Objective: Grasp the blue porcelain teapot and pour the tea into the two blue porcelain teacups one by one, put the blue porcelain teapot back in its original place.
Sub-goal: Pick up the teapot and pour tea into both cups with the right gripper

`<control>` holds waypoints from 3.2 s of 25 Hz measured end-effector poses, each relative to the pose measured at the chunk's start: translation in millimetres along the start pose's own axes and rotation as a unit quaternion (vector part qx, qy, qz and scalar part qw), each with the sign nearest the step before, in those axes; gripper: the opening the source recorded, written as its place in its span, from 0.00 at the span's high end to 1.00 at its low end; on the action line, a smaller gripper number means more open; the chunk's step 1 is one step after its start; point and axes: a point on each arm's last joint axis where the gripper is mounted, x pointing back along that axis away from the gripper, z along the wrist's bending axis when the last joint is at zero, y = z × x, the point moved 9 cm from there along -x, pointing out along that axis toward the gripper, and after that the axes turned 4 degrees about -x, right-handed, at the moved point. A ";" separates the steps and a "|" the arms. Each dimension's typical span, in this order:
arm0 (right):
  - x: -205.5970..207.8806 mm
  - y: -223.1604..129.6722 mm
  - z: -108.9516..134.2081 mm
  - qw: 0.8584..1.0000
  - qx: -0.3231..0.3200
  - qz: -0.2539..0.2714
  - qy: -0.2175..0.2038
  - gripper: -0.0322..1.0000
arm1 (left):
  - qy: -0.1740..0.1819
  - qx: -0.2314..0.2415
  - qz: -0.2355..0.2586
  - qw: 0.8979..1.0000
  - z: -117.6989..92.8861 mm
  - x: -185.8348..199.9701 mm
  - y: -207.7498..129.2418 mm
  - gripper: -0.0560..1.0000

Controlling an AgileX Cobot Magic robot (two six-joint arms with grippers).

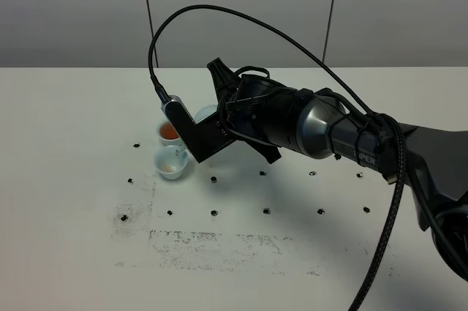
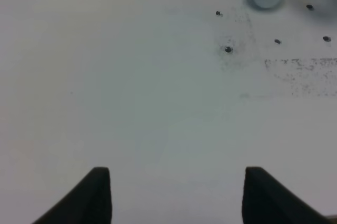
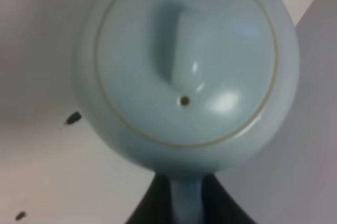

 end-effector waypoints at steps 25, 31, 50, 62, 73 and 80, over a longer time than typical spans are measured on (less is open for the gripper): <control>2.5 -3.5 -11.1 0.998 0.059 0.024 -0.030 0.93 | 0.000 0.000 0.000 1.000 0.0 0.0 0.0 0.46; 3.9 -2.8 -14.4 0.996 0.075 0.030 -0.039 0.93 | 0.000 0.000 0.000 1.000 0.0 0.0 0.0 0.46; 4.5 -0.2 -15.7 0.994 0.092 0.039 -0.045 0.93 | 0.000 0.000 0.000 1.000 0.0 0.0 0.0 0.46; 5.9 0.3 -19.1 0.993 0.099 0.044 -0.055 0.93 | 0.000 0.000 0.000 1.000 0.0 0.0 0.0 0.46; 6.6 0.9 -19.8 0.992 0.103 0.046 -0.057 0.93 | 0.000 0.000 0.000 1.000 0.0 0.0 0.0 0.46; 6.7 0.7 -19.9 0.992 0.104 0.047 -0.057 0.93 | 0.000 0.000 0.000 1.000 0.0 0.0 0.0 0.46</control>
